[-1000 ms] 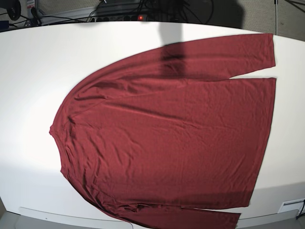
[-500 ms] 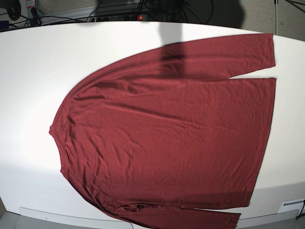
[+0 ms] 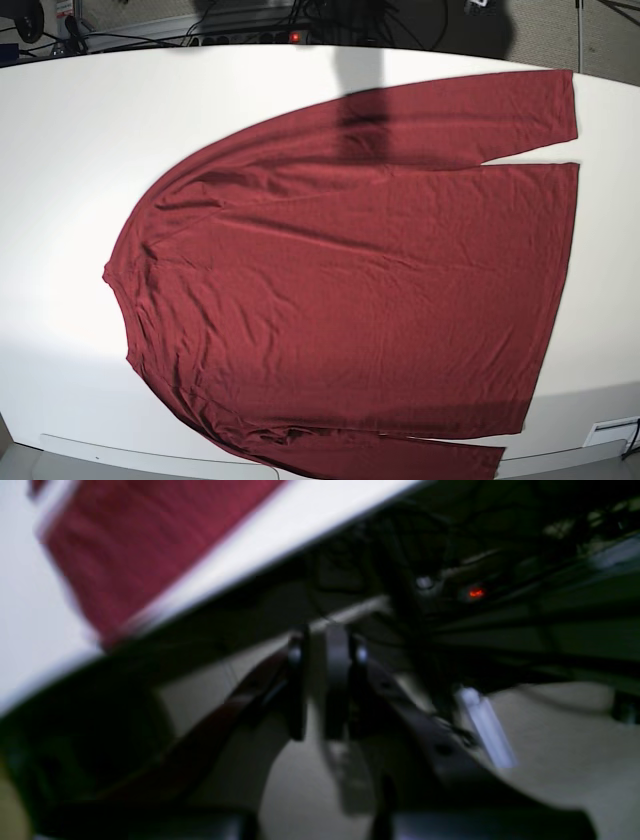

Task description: Fold the T-shirt properly

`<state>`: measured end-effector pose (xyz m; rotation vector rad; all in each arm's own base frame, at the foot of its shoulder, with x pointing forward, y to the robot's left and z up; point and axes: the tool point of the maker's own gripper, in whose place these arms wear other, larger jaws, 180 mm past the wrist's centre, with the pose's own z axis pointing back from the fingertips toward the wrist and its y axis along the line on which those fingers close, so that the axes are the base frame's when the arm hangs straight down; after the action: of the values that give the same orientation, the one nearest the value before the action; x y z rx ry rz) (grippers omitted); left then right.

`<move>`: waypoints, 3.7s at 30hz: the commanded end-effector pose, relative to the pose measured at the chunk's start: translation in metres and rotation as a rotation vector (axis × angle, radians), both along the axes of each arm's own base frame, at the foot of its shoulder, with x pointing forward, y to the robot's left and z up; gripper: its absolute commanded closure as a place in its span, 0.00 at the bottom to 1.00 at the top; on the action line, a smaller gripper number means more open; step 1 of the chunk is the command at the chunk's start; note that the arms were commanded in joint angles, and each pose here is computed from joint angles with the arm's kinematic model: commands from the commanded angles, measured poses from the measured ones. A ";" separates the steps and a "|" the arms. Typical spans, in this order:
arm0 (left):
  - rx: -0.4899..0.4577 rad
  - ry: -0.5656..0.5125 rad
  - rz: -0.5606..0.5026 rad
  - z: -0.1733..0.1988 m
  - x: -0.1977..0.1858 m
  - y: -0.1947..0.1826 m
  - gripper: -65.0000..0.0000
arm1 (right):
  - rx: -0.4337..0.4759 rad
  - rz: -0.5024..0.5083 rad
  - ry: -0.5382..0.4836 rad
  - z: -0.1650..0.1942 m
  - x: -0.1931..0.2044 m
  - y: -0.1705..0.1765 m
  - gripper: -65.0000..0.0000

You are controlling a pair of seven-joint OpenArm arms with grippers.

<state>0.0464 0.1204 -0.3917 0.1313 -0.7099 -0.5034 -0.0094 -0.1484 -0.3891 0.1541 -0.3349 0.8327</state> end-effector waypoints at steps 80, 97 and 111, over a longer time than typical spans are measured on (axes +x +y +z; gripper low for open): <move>0.283 0.276 -0.428 -0.077 0.050 0.084 1.00 | -0.213 0.299 -0.562 0.009 0.188 -0.015 0.58; 0.286 0.268 -0.421 -0.075 0.052 0.084 1.00 | -0.315 0.457 -0.518 -0.051 0.237 -0.010 0.58; 0.286 0.268 -0.420 -0.075 0.052 0.084 1.00 | -0.292 0.469 -0.492 -0.051 0.266 -0.016 0.59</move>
<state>0.1208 0.2163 -0.4574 0.2775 -0.4520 -0.9942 0.2523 -0.1591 -0.4432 -0.2474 -0.6518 1.3688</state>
